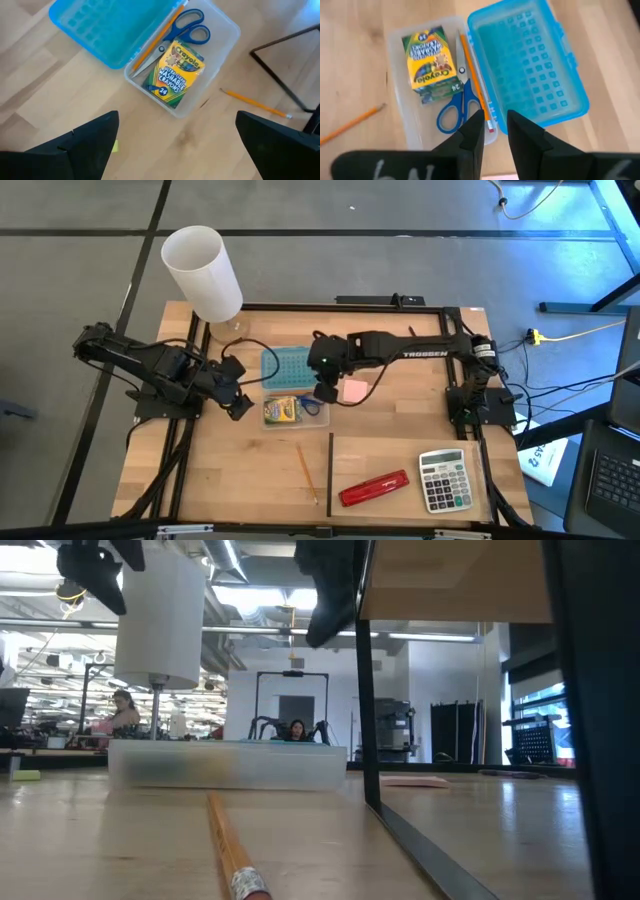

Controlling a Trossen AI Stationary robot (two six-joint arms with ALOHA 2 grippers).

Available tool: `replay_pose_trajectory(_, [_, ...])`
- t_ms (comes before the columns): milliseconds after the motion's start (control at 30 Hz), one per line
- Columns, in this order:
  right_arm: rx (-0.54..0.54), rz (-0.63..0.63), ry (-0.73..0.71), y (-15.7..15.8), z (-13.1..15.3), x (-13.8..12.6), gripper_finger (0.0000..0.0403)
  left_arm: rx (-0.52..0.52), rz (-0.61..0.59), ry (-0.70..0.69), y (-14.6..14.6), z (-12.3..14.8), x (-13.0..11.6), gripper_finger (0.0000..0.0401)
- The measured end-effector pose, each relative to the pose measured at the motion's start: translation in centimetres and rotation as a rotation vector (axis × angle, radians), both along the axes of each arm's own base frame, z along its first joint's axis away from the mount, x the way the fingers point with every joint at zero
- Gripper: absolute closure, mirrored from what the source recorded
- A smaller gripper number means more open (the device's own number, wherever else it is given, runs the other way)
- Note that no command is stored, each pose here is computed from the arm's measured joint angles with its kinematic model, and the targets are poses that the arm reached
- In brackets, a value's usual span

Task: Pack school essentials
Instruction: Put the yellow eraser into the blue supply box

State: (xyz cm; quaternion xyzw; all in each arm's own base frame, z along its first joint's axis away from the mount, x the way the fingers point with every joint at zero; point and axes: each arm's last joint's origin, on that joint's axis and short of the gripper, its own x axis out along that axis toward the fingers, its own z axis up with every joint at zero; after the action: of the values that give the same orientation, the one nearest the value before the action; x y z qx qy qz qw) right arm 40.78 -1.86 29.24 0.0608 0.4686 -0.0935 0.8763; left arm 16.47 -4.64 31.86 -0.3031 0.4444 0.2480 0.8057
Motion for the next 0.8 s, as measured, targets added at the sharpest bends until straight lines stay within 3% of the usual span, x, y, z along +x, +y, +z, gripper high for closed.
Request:
replay_pose_trajectory(133, [0.052, -0.08, -0.026, 0.0, 1.7, -0.1, 0.0318, -0.045, 0.073, -0.01, -0.1, 0.0, 0.0, 0.0006])
replay_pose_trajectory(333, [0.059, -0.006, -0.034, 0.8, 3.1, -0.2, 0.0318, -0.067, 0.09, -0.012, -0.5, 0.0, -0.2, 0.0006])
replay_pose_trajectory(533, [0.136, -0.104, -0.057, 1.5, 5.1, -0.5, 0.0318, -0.057, 0.123, -0.03, -0.8, 0.0, -0.3, 0.0006])
replay_pose_trajectory(800, [0.147, -0.017, -0.14, 5.1, 7.7, -0.6, 0.0318, -0.058, 0.134, -0.039, -1.0, 0.0, -0.4, 0.0006])
